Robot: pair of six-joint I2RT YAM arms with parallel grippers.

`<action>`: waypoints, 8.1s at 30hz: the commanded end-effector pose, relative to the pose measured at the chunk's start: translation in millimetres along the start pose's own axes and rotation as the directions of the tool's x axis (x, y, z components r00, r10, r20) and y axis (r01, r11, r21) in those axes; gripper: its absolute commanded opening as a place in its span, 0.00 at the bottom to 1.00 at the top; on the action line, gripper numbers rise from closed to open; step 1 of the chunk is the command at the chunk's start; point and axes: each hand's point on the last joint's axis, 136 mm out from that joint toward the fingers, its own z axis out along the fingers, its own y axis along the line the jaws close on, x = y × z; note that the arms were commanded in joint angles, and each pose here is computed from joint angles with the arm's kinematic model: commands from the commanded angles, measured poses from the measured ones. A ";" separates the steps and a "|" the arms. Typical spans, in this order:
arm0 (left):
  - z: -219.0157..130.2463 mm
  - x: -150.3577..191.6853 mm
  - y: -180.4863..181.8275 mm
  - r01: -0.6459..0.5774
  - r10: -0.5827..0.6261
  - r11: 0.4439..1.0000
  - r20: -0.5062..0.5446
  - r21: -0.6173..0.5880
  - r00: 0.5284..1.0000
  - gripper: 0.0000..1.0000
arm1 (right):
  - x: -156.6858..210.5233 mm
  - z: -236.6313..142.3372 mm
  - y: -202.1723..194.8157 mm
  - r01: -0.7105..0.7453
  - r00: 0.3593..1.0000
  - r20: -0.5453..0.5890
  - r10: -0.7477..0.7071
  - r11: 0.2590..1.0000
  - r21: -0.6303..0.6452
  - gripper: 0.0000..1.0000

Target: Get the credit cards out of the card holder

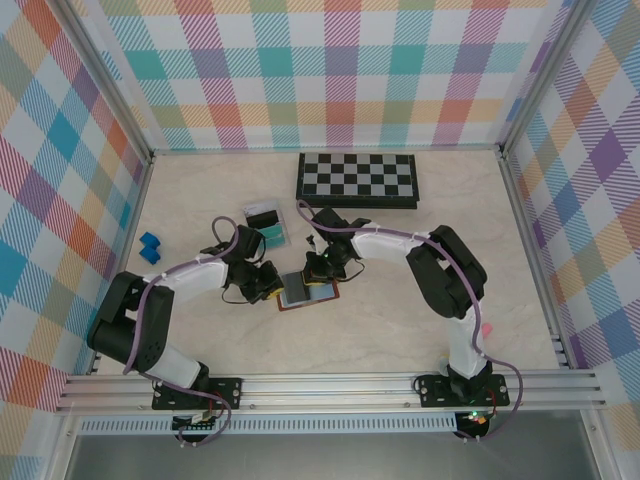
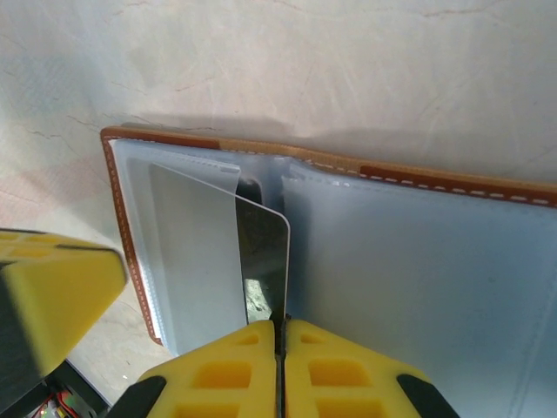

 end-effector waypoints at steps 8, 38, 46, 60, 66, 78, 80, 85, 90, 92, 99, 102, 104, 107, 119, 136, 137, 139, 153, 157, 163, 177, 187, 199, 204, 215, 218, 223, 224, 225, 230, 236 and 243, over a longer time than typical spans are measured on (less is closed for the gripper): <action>-2.3 -2.6 -28.4 -0.072 0.071 0.996 0.013 0.055 0.997 0.04 | 2.5 5.1 -7.1 -0.014 0.999 -0.039 0.015 0.999 0.038 0.08; 25.1 8.1 9.8 -0.058 0.052 0.995 -0.072 -0.084 0.996 0.00 | 0.5 12.2 -5.3 -0.050 0.996 -0.077 0.048 0.998 -0.025 0.30; 23.1 7.8 8.5 -0.054 0.050 0.996 -0.060 -0.072 0.997 0.00 | 1.0 18.3 0.9 -0.035 0.995 -0.093 0.027 0.996 -0.083 0.26; 16.4 5.1 6.9 -0.060 0.058 0.996 -0.032 -0.073 0.998 0.00 | -1.8 -4.4 -20.4 -0.053 0.999 -0.013 0.053 0.998 -0.042 0.09; 14.4 3.8 4.7 -0.060 0.058 0.995 -0.029 -0.074 0.998 0.01 | 0.5 -18.8 -32.7 -0.062 0.998 0.014 0.062 0.998 -0.020 0.08; -26.4 -5.6 -30.9 -0.085 0.084 0.996 0.043 0.004 0.996 0.23 | -9.5 -87.2 -0.2 0.008 0.985 0.172 0.013 0.993 -0.121 0.01; -41.1 -7.9 -41.0 -0.096 0.094 0.995 0.069 0.029 0.993 0.28 | -12.1 -104.2 11.5 0.030 0.977 0.212 0.008 0.984 -0.175 0.00; -81.6 -9.3 -76.5 -0.140 0.119 0.976 0.128 0.169 0.985 0.50 | -18.2 -150.3 44.4 0.104 0.950 0.311 0.009 0.932 -0.346 0.00; -119.9 -4.2 -114.5 -0.161 0.112 0.928 0.161 0.337 0.981 0.66 | -24.5 -192.7 69.7 0.150 0.932 0.357 0.057 0.838 -0.525 0.00; -131.7 -0.6 -128.1 -0.164 0.107 0.903 0.161 0.397 0.981 0.70 | -25.8 -204.6 77.7 0.160 0.932 0.356 0.070 0.802 -0.576 0.00; -164.8 10.4 -173.3 -0.199 0.132 0.783 0.156 0.589 0.979 0.83 | -26.0 -230.2 103.1 0.185 0.939 0.334 0.082 0.696 -0.694 0.01; -168.6 12.2 -183.7 -0.201 0.140 0.754 0.146 0.625 0.979 0.83 | -24.5 -237.1 109.7 0.202 0.939 0.335 0.074 0.670 -0.715 0.02; -173.7 12.2 -191.8 -0.195 0.135 0.728 0.142 0.657 0.981 0.81 | -24.3 -238.7 111.1 0.203 0.940 0.333 0.073 0.667 -0.717 0.02; -185.5 11.4 -205.5 -0.170 0.105 0.665 0.134 0.728 0.985 0.72 | -23.6 -238.5 111.0 0.194 0.943 0.323 0.075 0.665 -0.721 0.02; -201.7 16.1 -215.1 -0.186 0.115 0.617 0.147 0.764 0.982 0.27 | -25.1 -233.1 108.3 0.167 0.950 0.301 0.089 0.670 -0.724 0.03; -181.7 6.1 -177.6 -0.283 0.159 0.779 0.260 0.559 0.952 0.00 | -24.7 -217.9 81.6 0.096 0.940 0.319 0.124 0.800 -0.592 0.44; -178.0 3.2 -164.3 -0.291 0.168 0.823 0.280 0.487 0.945 0.00 | -24.8 -217.7 76.6 0.093 0.934 0.335 0.122 0.824 -0.558 0.51; -176.6 -3.4 -144.2 -0.324 0.203 0.873 0.333 0.365 0.921 0.00 | -23.2 -215.7 64.6 0.069 0.927 0.353 0.126 0.868 -0.491 0.66; -185.8 -28.6 -112.5 -0.656 0.620 0.750 0.433 -0.082 0.654 0.00 | -12.7 -204.8 -5.5 -0.090 0.886 0.421 0.194 0.963 -0.255 1.00; -181.1 -60.4 -120.8 -0.705 0.715 0.675 0.430 -0.220 0.551 0.00 | -9.0 -203.6 -14.3 -0.114 0.882 0.421 0.210 0.963 -0.243 1.00; -180.2 -97.7 -146.1 -0.810 0.848 0.461 0.451 -0.363 0.280 0.00 | -4.1 -206.4 -26.9 -0.140 0.874 0.430 0.226 0.965 -0.221 1.00; -168.3 -126.7 -131.2 -0.933 0.963 -0.055 0.226 -0.357 -0.144 0.00 | -0.6 -196.4 -33.9 -0.177 0.880 0.394 0.265 0.953 -0.246 1.00; -132.9 -150.7 -99.4 -0.926 0.961 -0.240 0.061 -0.290 -0.268 0.00 | -1.9 -192.7 -32.2 -0.199 0.886 0.365 0.286 0.946 -0.257 1.00; -85.1 -175.5 -79.7 -0.921 0.944 -0.328 -0.041 -0.208 -0.327 0.00 | -5.0 -190.1 -28.3 -0.203 0.893 0.343 0.292 0.940 -0.273 1.00; -75.8 -182.1 -77.7 -0.922 0.944 -0.329 -0.051 -0.203 -0.325 0.00 | -6.2 -187.2 -27.9 -0.208 0.894 0.333 0.299 0.937 -0.282 1.00; -59.6 -198.7 -67.7 -0.925 0.947 -0.318 -0.105 -0.206 -0.302 0.00 | -6.4 -181.9 -27.5 -0.215 0.899 0.312 0.307 0.931 -0.296 1.00; -59.2 -198.9 -67.6 -0.926 0.949 -0.314 -0.103 -0.209 -0.298 0.07 | -5.7 -182.2 -27.6 -0.213 0.899 0.313 0.305 0.931 -0.295 1.00; -60.0 -200.0 -71.8 -0.928 0.953 -0.302 -0.083 -0.221 -0.290 0.13 | -6.4 -181.5 -26.8 -0.214 0.900 0.309 0.307 0.930 -0.300 1.00; -59.2 -200.7 -71.8 -0.927 0.954 -0.299 -0.081 -0.225 -0.289 0.14 | -6.5 -181.6 -26.7 -0.213 0.900 0.309 0.306 0.930 -0.301 1.00; -59.1 -201.4 -72.8 -0.926 0.954 -0.299 -0.078 -0.229 -0.289 0.14 | -6.8 -182.1 -26.5 -0.212 0.900 0.310 0.306 0.929 -0.302 1.00; -58.4 -202.9 -73.5 -0.929 0.959 -0.282 -0.068 -0.239 -0.274 0.21 | -6.1 -183.2 -25.9 -0.210 0.900 0.312 0.304 0.930 -0.301 1.00; -83.7 -203.7 -97.8 -0.920 0.969 -0.225 0.028 -0.322 -0.247 0.25 | -4.1 -183.4 -24.7 -0.191 0.906 0.320 0.277 0.942 -0.275 1.00; -157.6 -210.6 -142.9 -0.866 0.936 0.176 0.351 -0.468 0.001 0.32 | 2.3 -166.5 -10.0 -0.103 0.942 0.308 0.134 0.988 -0.117 1.00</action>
